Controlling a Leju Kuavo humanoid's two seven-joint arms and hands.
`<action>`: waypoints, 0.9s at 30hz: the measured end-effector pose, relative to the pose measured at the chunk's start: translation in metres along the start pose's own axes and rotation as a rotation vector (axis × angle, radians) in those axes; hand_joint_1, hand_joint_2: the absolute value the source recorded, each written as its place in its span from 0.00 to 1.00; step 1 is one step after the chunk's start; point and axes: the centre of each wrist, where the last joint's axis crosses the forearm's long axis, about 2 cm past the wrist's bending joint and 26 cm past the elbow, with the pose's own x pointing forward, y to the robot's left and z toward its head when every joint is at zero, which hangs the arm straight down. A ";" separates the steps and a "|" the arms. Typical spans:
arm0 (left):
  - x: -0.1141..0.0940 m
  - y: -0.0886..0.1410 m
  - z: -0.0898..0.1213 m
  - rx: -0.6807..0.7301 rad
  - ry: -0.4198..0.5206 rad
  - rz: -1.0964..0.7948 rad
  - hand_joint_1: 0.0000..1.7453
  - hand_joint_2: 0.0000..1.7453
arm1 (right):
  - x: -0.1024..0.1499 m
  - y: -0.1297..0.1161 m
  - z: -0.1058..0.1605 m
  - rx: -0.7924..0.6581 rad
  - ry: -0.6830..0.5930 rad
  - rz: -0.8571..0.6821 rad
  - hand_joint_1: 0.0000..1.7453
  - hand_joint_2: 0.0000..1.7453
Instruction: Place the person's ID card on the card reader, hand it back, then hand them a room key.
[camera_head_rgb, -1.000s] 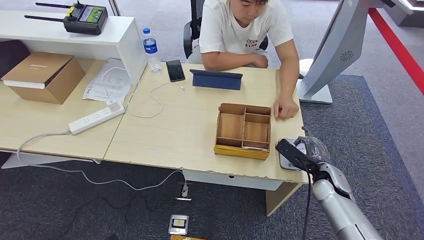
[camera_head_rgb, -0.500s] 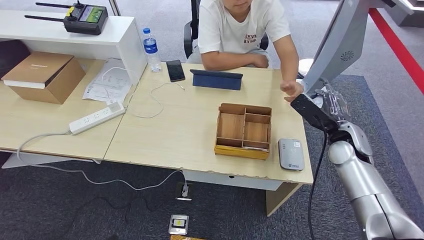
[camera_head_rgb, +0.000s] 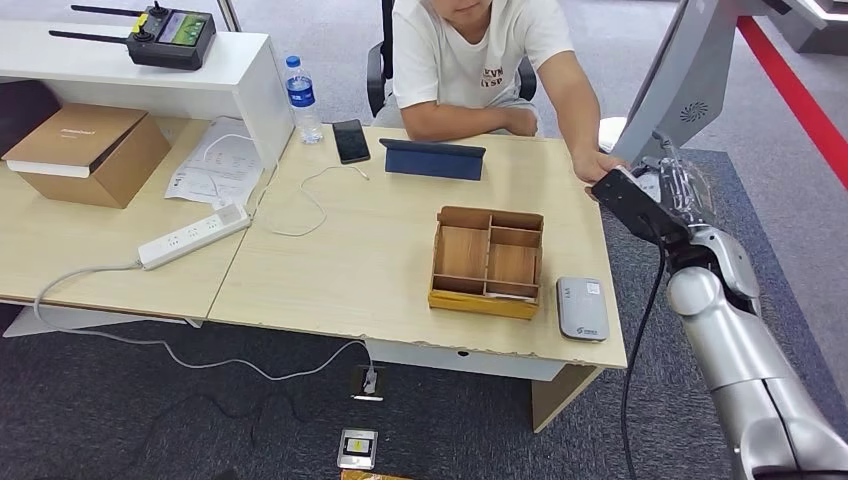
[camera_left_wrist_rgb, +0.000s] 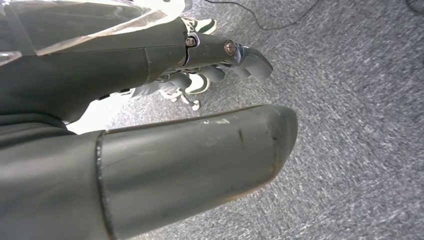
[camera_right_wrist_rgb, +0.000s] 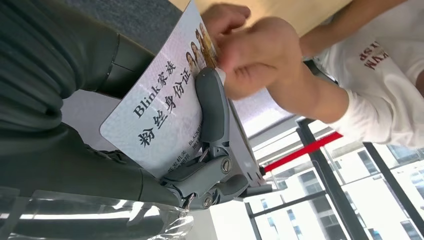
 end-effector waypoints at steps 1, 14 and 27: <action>0.000 0.000 0.000 0.000 -0.005 -0.004 0.00 0.00 | 0.002 -0.006 -0.004 -0.005 -0.010 0.011 1.00 1.00; -0.002 0.004 -0.001 0.000 -0.049 -0.086 0.00 0.00 | 0.056 -0.015 -0.058 0.114 -0.014 0.104 1.00 1.00; -0.003 0.004 -0.001 -0.001 -0.053 -0.101 0.00 0.00 | 0.074 0.009 -0.063 0.195 0.026 0.115 0.00 0.25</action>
